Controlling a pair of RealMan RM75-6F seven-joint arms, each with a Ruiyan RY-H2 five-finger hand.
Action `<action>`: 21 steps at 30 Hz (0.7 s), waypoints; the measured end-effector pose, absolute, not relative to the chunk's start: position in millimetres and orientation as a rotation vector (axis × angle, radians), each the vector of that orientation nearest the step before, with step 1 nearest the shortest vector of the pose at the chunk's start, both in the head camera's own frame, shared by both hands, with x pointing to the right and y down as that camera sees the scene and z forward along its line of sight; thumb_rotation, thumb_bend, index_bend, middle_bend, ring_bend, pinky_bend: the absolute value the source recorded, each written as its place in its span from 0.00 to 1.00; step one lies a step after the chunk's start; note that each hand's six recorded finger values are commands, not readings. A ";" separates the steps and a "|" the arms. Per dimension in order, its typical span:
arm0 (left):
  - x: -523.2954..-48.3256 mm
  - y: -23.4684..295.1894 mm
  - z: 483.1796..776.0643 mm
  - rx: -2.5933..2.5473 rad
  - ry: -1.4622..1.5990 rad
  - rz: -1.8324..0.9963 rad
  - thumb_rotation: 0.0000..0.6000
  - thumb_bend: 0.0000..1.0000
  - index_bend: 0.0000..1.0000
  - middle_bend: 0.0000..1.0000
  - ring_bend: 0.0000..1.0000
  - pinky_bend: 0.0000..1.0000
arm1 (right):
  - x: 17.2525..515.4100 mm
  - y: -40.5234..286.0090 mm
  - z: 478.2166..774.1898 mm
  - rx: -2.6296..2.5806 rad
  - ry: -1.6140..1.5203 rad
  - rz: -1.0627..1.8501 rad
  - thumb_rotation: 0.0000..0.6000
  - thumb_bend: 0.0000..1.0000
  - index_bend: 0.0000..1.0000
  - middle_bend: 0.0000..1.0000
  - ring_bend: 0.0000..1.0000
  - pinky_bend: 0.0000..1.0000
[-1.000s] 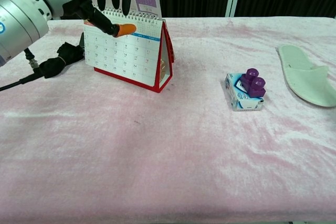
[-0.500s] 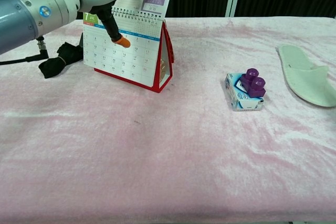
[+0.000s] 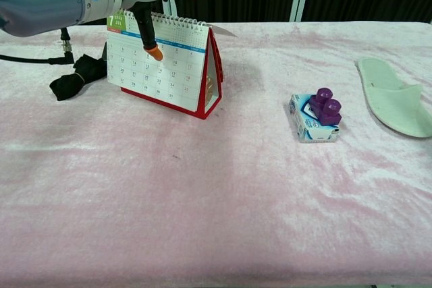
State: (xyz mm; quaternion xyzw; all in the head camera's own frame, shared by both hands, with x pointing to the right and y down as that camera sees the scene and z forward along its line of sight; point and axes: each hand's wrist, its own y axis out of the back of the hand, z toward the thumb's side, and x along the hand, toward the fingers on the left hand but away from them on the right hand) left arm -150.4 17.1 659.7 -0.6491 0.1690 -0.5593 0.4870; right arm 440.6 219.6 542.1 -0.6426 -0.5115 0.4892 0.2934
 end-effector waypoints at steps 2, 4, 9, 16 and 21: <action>-151.0 15.8 663.1 -1.573 0.400 -1.380 1.00 0.00 0.00 0.32 0.27 0.32 | 440.4 219.7 542.0 -1.711 -1.363 1.302 1.00 0.13 0.11 0.07 0.07 0.18; -151.4 14.3 665.8 -1.567 0.397 -1.393 1.00 0.00 0.00 0.32 0.27 0.32 | 440.2 219.7 541.9 -1.710 -1.362 1.301 1.00 0.13 0.11 0.07 0.07 0.18; -151.6 12.6 666.1 -1.579 0.422 -1.400 1.00 0.00 0.00 0.33 0.33 0.37 | 440.2 219.4 541.8 -1.709 -1.366 1.299 1.00 0.13 0.11 0.07 0.07 0.18; -153.7 10.2 661.6 -1.580 0.446 -1.396 1.00 0.00 0.00 0.16 0.13 0.19 | 439.6 219.8 541.1 -1.707 -1.364 1.294 1.00 0.13 0.11 0.07 0.07 0.18; -152.1 7.6 652.2 -1.589 0.500 -1.362 1.00 0.00 0.00 0.06 0.04 0.07 | 439.8 219.9 541.0 -1.706 -1.365 1.293 1.00 0.13 0.11 0.07 0.07 0.18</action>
